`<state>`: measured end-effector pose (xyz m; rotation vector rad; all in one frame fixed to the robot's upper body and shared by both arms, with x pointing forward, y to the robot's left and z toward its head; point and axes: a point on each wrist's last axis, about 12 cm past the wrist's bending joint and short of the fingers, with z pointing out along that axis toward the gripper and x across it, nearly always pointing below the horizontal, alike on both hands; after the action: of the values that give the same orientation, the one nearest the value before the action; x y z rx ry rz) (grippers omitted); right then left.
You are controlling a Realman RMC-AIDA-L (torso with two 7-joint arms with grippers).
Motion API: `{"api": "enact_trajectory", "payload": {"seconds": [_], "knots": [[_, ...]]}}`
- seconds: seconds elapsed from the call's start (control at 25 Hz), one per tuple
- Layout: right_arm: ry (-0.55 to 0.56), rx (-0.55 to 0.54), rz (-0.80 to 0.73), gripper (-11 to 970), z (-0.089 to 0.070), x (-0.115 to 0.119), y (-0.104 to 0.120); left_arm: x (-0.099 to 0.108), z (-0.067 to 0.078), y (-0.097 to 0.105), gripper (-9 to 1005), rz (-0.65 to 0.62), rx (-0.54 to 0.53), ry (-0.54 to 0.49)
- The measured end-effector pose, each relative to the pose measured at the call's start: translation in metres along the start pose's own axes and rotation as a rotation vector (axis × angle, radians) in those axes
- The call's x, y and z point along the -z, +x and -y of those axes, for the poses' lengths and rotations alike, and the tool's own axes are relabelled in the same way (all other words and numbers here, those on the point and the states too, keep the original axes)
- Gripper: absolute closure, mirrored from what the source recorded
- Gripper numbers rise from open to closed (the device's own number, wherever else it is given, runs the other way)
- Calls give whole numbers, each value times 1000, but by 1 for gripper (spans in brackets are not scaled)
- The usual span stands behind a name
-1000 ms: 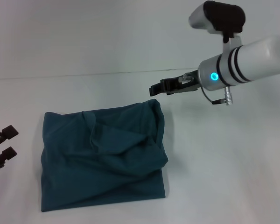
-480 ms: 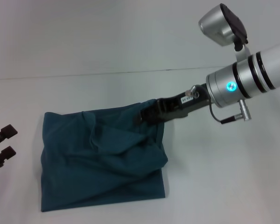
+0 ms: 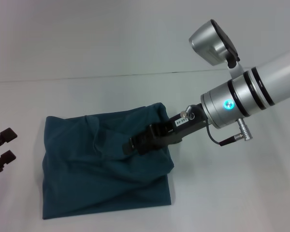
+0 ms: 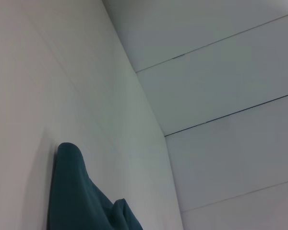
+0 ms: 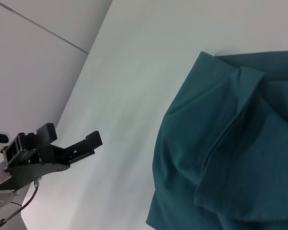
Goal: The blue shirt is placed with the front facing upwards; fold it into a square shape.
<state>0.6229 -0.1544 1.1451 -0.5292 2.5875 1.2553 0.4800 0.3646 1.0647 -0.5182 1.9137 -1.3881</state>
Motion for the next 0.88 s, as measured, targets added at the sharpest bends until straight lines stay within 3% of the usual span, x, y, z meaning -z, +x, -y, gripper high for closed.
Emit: {"api": "enact_trajectory", "payload": {"seconds": [0.56,0.88], "knots": [[172,-33,-156,375,17,-5,17,0,-2,1,59,4,5,-6],[32,90,-21,375,-5,18,-2,1,-2,0,60,13,7,-6]]}}
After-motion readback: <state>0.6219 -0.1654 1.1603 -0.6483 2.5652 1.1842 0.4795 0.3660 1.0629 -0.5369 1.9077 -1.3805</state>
